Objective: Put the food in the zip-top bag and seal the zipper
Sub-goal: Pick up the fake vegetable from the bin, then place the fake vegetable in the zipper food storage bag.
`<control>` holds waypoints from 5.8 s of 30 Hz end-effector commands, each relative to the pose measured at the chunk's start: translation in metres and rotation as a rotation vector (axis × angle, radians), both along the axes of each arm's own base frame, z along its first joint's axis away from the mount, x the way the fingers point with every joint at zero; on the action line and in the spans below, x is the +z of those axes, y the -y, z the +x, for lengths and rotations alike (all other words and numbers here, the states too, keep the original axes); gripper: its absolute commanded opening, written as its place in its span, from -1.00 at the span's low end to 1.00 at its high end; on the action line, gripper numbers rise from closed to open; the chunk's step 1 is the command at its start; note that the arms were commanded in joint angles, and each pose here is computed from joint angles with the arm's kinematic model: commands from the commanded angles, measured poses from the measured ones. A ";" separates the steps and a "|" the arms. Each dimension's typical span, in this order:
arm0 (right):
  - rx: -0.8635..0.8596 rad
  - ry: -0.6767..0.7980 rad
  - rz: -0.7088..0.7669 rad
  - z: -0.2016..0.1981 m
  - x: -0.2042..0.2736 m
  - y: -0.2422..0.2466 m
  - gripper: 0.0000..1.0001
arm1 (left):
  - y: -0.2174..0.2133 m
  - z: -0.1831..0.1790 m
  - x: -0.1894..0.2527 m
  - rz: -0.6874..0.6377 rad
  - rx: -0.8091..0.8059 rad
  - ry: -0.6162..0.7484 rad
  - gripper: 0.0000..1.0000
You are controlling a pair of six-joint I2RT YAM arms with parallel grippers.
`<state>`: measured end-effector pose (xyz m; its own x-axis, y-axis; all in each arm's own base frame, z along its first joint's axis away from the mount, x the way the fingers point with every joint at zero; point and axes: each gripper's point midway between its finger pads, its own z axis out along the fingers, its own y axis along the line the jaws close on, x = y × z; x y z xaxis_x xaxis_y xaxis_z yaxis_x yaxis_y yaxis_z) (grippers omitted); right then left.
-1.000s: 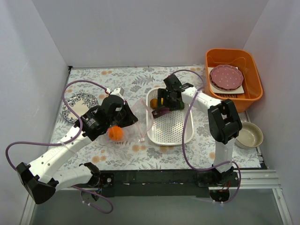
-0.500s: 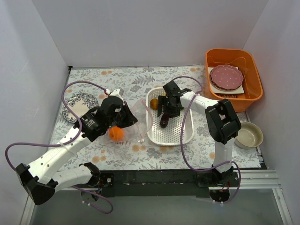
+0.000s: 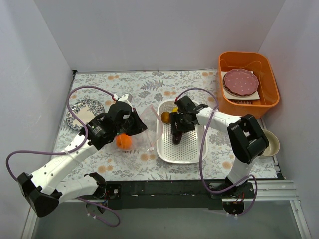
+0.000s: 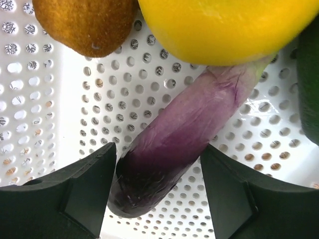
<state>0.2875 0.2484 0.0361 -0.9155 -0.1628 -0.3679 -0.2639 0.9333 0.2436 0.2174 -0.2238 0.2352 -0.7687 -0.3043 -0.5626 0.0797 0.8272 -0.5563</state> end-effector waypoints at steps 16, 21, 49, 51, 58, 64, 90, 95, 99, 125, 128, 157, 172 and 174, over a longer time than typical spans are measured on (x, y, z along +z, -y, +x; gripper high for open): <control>0.100 0.026 0.147 -0.037 0.025 -0.018 0.59 | 0.005 0.000 0.004 -0.029 -0.011 0.011 -1.00; 0.080 0.025 0.126 -0.042 0.021 -0.018 0.57 | 0.007 0.002 0.007 -0.029 -0.018 0.013 -1.00; -0.168 0.002 0.131 -0.039 0.016 -0.009 0.36 | 0.003 -0.004 -0.003 -0.027 -0.013 -0.009 -1.00; -0.173 0.008 0.105 -0.040 0.015 -0.002 0.25 | 0.004 -0.004 -0.005 -0.026 -0.018 -0.012 -1.00; -0.148 0.027 0.058 -0.045 0.017 0.010 -0.10 | 0.007 -0.002 -0.006 -0.020 -0.026 -0.014 -1.00; -0.099 0.018 0.038 -0.049 0.009 0.013 -0.16 | 0.008 -0.002 -0.008 -0.024 -0.026 -0.021 -1.00; -0.102 0.056 0.047 -0.046 0.007 0.015 -0.03 | 0.008 -0.002 -0.009 -0.016 -0.022 -0.024 -1.00; -0.105 0.090 0.071 -0.046 0.021 0.016 -0.38 | 0.010 -0.001 -0.009 -0.020 -0.028 -0.025 -1.00; -0.080 0.108 0.103 -0.051 0.038 0.015 -0.42 | 0.010 -0.001 -0.008 -0.022 -0.028 -0.026 -1.00; 0.556 0.185 0.673 -0.139 0.189 -0.041 -0.41 | 0.015 0.000 -0.008 -0.034 -0.046 -0.027 -1.00; 0.602 0.148 0.666 -0.146 0.184 -0.043 -0.41 | 0.014 -0.001 -0.009 -0.034 -0.045 -0.029 -1.00; 0.695 -0.052 0.475 -0.114 0.148 -0.092 -0.34 | 0.010 -0.020 -0.019 -0.032 -0.127 -0.031 -1.00; 0.542 -0.047 0.494 -0.084 0.159 -0.120 -0.26 | 0.018 -0.016 -0.016 -0.027 -0.159 -0.028 -1.00; 0.517 -0.039 0.455 -0.080 0.153 -0.117 -0.23 | 0.018 -0.016 -0.015 -0.031 -0.155 -0.027 -1.00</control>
